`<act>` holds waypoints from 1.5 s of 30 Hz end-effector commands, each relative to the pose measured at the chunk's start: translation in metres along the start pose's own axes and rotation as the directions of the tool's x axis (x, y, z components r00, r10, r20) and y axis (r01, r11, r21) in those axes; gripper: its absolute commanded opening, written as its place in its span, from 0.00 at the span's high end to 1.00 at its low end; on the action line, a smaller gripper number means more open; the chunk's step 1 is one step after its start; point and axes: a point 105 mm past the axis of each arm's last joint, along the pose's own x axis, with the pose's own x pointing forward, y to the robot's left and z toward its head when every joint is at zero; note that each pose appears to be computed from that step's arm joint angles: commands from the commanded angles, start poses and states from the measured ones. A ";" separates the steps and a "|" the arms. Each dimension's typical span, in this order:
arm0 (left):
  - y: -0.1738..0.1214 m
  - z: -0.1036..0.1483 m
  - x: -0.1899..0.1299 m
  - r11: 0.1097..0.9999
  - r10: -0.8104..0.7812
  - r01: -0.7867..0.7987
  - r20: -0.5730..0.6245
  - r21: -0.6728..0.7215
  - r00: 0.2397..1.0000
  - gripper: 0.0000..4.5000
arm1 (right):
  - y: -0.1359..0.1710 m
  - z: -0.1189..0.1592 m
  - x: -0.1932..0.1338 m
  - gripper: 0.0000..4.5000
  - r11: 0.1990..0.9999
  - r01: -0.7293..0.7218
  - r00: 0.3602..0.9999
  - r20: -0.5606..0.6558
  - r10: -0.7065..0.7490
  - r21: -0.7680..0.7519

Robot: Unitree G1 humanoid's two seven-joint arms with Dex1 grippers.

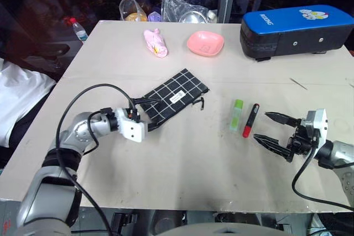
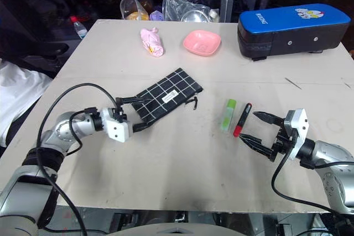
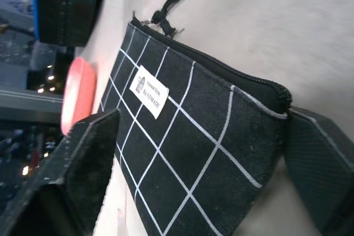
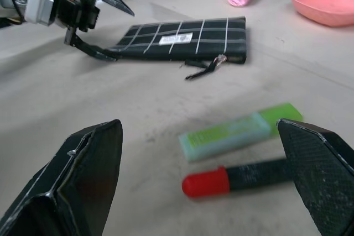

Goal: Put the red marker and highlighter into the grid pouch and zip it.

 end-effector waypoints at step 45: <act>0.062 0.085 0.037 0.776 0.340 -0.173 0.171 -0.607 0.925 0.99 | -0.069 0.056 0.098 0.00 0.913 0.382 0.924 -0.069 -0.375 0.143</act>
